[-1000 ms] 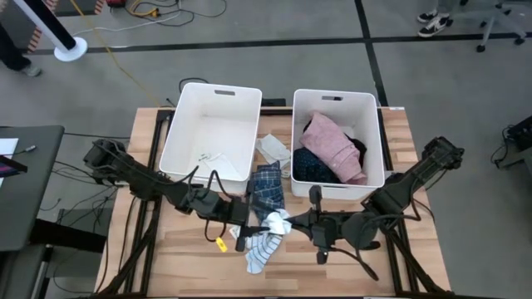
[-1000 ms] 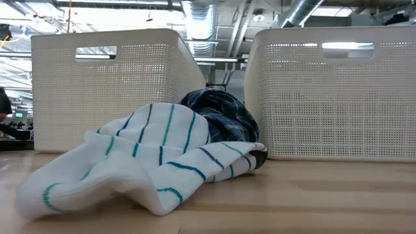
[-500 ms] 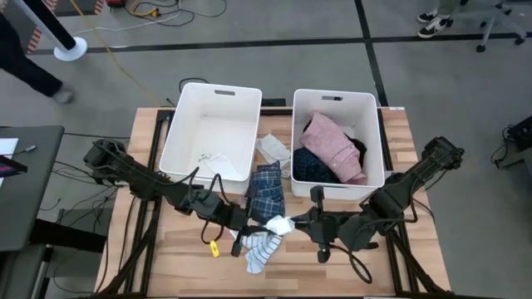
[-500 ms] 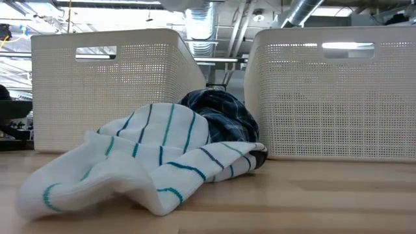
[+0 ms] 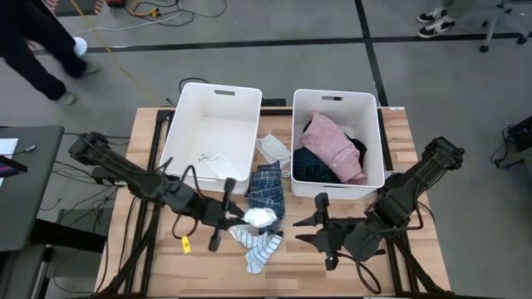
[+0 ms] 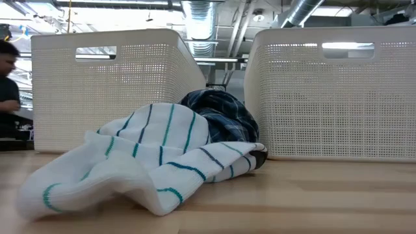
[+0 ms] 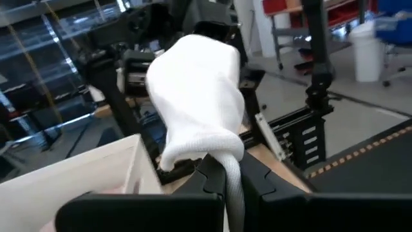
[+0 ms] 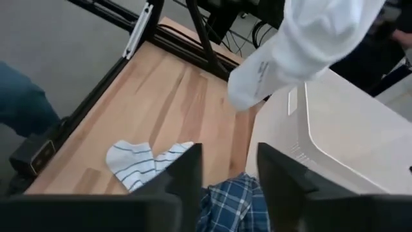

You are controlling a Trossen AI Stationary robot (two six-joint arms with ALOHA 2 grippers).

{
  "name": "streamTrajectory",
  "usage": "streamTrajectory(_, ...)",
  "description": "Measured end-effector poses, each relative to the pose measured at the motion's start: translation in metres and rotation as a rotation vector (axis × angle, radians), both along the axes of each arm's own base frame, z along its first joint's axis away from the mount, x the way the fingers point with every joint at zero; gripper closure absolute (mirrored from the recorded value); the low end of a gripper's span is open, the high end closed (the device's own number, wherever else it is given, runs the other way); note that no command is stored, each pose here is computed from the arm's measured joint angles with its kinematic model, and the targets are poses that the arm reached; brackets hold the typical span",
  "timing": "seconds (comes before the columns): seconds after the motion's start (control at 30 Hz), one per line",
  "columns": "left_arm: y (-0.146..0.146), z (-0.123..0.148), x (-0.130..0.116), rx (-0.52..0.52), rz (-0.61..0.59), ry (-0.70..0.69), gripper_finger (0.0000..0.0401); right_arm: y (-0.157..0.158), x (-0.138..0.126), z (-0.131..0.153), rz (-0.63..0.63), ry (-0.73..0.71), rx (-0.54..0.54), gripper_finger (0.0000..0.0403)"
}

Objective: Sort clothes
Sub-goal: Put the white pair of socks into the left white laundry bin

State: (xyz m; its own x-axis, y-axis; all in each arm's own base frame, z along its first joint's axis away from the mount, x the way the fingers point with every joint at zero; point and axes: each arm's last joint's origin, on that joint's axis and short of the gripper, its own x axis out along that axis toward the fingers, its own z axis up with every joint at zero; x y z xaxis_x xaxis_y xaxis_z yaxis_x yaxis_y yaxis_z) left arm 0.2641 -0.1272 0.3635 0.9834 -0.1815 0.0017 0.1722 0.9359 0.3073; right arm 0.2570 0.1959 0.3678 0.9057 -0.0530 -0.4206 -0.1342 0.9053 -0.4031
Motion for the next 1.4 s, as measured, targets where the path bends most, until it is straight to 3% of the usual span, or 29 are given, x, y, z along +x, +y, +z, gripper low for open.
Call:
streamTrajectory(0.23,0.021,0.019,-0.034,0.049,0.144,0.030,0.0400,-0.002,-0.002,-0.004,-0.059,0.036,0.079,0.0149)
streamTrajectory(0.63,0.069,0.051,-0.089,0.086,0.446,-0.035,0.0401,0.007,-0.015,-0.011,-0.076,0.094,0.136,0.0143)
streamTrajectory(1.0,0.115,0.046,-0.096,0.146,0.695,0.060,0.0401,0.011,-0.019,-0.011,-0.084,0.095,0.181,0.0143)
streamTrajectory(1.4,0.160,0.032,-0.096,0.109,0.797,0.190,0.0401,0.012,-0.020,-0.013,-0.080,0.095,0.182,0.0143)
